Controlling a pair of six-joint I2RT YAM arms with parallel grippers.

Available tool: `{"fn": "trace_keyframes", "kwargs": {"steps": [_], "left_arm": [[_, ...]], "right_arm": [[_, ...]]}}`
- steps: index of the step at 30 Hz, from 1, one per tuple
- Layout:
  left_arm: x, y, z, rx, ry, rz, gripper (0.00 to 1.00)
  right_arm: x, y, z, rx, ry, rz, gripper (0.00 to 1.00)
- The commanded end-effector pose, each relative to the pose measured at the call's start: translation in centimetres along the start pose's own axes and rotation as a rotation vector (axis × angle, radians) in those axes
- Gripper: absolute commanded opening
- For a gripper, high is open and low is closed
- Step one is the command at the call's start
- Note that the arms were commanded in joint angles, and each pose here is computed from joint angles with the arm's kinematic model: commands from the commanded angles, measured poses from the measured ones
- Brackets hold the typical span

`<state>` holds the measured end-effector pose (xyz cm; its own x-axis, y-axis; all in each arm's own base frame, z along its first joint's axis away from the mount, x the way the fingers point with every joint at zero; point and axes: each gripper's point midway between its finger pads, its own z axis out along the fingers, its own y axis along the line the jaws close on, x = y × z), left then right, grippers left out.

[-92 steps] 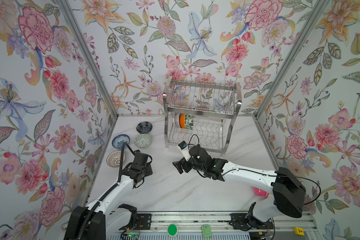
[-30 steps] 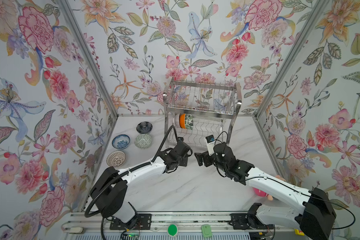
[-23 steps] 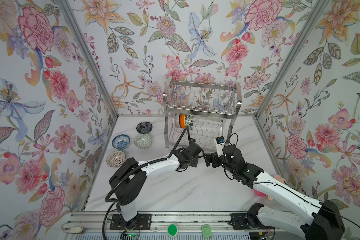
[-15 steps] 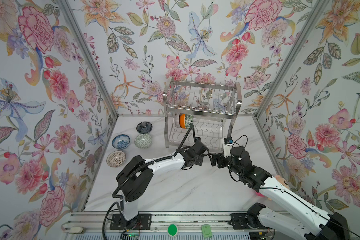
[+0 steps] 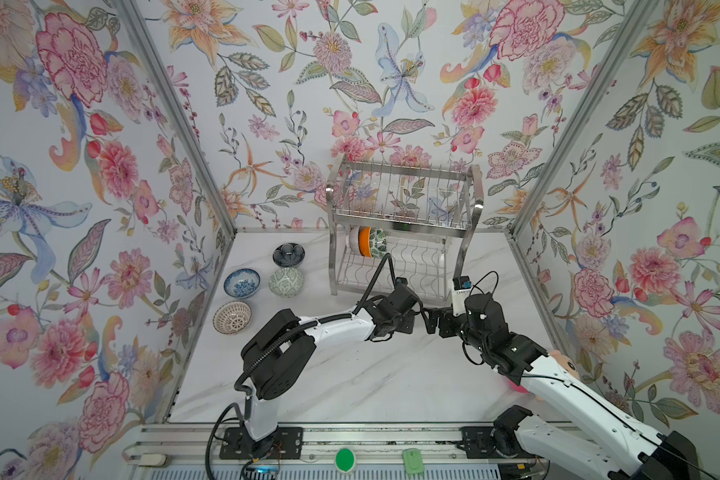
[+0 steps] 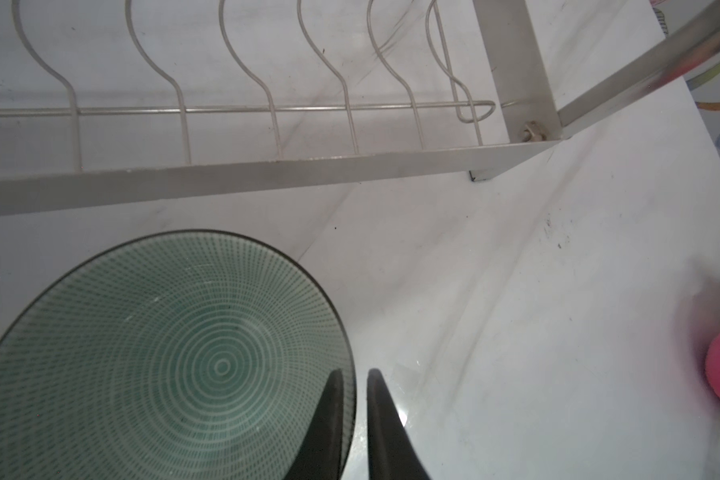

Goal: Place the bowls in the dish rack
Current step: 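Close the left gripper on the green bowl rim and lift it toward the right gripper, then grasp the green bowl rim with the right gripper while the left gripper opens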

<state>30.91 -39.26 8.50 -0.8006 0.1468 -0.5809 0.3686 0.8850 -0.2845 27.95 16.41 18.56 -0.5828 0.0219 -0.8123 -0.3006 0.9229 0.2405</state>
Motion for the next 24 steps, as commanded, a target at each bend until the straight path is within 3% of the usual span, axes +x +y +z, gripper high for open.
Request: {"fn": "trace_keyframes", "kwargs": {"steps": [1, 12, 18, 24], "left_arm": [[0.8, -0.5, 0.4, 0.017, 0.017, -0.010, 0.17], [-2.0, 0.1, -2.0, -0.021, -0.034, 0.034, 0.28], [-3.7, 1.9, -4.5, -0.056, -0.081, 0.030, 0.37], [-5.5, 3.5, -7.7, -0.067, -0.140, 0.022, 0.39]], "right_arm": [[1.0, -0.2, 0.0, -0.004, 0.032, 0.021, 0.99], [0.6, -0.5, -0.2, -0.010, 0.031, 0.049, 0.99], [0.0, -0.4, -0.1, -0.024, 0.035, 0.075, 0.99], [-0.5, -0.1, 0.2, -0.032, 0.038, 0.084, 0.99]]}}
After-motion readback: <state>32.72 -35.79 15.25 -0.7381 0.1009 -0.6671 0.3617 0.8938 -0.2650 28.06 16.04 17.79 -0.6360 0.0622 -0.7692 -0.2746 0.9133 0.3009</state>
